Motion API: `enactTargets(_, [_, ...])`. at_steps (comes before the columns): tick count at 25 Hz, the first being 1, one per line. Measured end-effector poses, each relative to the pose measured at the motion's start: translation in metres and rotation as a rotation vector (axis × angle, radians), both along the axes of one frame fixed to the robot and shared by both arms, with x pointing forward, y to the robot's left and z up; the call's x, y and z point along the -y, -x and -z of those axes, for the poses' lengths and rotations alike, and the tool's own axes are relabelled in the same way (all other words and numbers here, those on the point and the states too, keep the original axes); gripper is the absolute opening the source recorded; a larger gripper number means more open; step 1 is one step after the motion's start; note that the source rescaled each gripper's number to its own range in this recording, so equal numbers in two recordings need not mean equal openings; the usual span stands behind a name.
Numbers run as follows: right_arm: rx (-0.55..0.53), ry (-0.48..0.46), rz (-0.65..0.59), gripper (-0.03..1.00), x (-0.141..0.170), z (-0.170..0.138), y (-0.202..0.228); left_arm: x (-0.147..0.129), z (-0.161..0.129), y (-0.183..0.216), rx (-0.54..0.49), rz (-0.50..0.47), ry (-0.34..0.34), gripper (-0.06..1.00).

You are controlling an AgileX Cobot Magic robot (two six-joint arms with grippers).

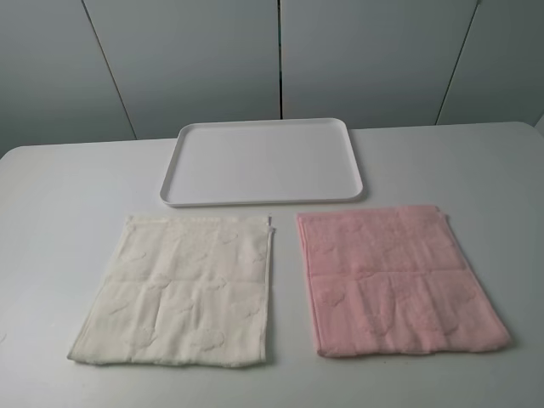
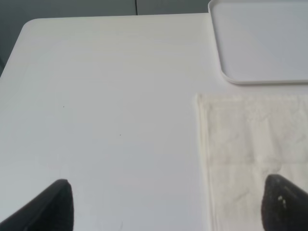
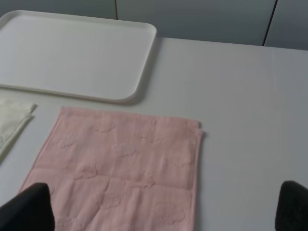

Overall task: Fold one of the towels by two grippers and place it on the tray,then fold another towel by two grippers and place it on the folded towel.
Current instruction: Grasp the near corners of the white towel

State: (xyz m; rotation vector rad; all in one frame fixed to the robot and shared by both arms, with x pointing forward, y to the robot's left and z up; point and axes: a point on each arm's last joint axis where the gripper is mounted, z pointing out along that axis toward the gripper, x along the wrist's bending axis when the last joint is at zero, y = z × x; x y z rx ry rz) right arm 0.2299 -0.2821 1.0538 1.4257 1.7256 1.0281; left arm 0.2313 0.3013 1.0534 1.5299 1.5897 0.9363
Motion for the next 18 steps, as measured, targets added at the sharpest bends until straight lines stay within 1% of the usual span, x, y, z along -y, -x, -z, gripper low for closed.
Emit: enactTargets(18, [0.0,0.0,0.0,1.0,0.0,0.0,0.0,0.0,0.0,0.0,0.0,0.0,0.0,1.0])
